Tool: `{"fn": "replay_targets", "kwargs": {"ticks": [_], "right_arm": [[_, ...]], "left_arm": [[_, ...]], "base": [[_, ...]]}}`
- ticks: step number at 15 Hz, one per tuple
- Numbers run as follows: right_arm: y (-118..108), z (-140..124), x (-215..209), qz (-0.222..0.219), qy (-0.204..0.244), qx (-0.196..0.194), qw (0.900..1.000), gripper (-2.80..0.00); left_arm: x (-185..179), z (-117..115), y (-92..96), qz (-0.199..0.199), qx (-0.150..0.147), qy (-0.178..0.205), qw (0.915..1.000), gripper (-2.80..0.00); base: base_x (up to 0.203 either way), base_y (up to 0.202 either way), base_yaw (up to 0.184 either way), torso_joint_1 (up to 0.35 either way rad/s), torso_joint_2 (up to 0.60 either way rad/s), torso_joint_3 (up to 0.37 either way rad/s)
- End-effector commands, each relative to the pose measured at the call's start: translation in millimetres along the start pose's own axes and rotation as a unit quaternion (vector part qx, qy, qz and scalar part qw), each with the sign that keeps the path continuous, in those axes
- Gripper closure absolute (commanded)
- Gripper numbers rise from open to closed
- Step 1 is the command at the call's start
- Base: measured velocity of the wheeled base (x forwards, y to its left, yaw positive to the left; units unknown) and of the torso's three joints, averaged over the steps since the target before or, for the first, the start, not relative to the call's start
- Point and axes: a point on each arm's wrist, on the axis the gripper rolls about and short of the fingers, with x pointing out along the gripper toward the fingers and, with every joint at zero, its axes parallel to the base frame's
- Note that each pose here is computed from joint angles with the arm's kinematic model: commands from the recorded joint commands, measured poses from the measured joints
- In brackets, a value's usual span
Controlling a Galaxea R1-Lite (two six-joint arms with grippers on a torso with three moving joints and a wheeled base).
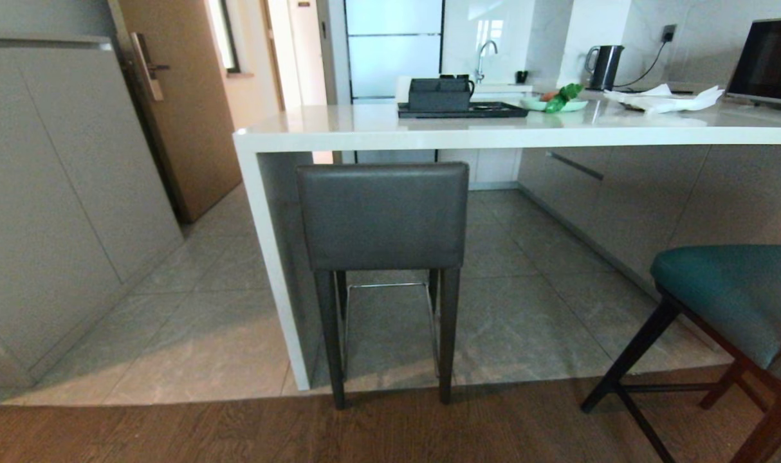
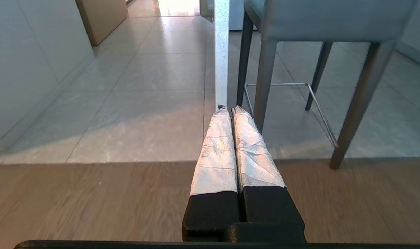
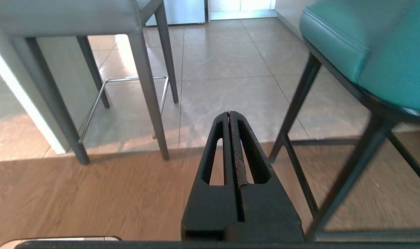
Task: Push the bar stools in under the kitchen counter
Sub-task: Push the blue chair back under the dining table
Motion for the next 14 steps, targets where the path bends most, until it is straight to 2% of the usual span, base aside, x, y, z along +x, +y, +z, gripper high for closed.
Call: {"fn": "replay_targets", "kwargs": {"ticks": [1, 7, 14], "right_arm": [[0.0, -0.3, 0.2, 0.0, 0.002, 0.0, 1.0, 0.0], [0.0, 0.1, 0.1, 0.0, 0.001, 0.0, 1.0, 0.0], [0.0, 0.1, 0.1, 0.0, 0.001, 0.0, 1.0, 0.0]], "left_arm": [[0.3, -0.7, 0.0, 0.0, 0.0, 0.002, 1.0, 0.0], [0.3, -0.9, 0.0, 0.001, -0.001, 0.003, 1.0, 0.0], [0.3, -0.7, 0.0, 0.001, -0.002, 0.002, 1.0, 0.0]], "base": [[-0.201, 0.0, 0.003, -0.001, 0.01, 0.002], [-0.187, 0.0, -0.002, -0.001, 0.0, 0.003], [0.0, 0.0, 0.0, 0.0, 0.0, 0.0]]}}
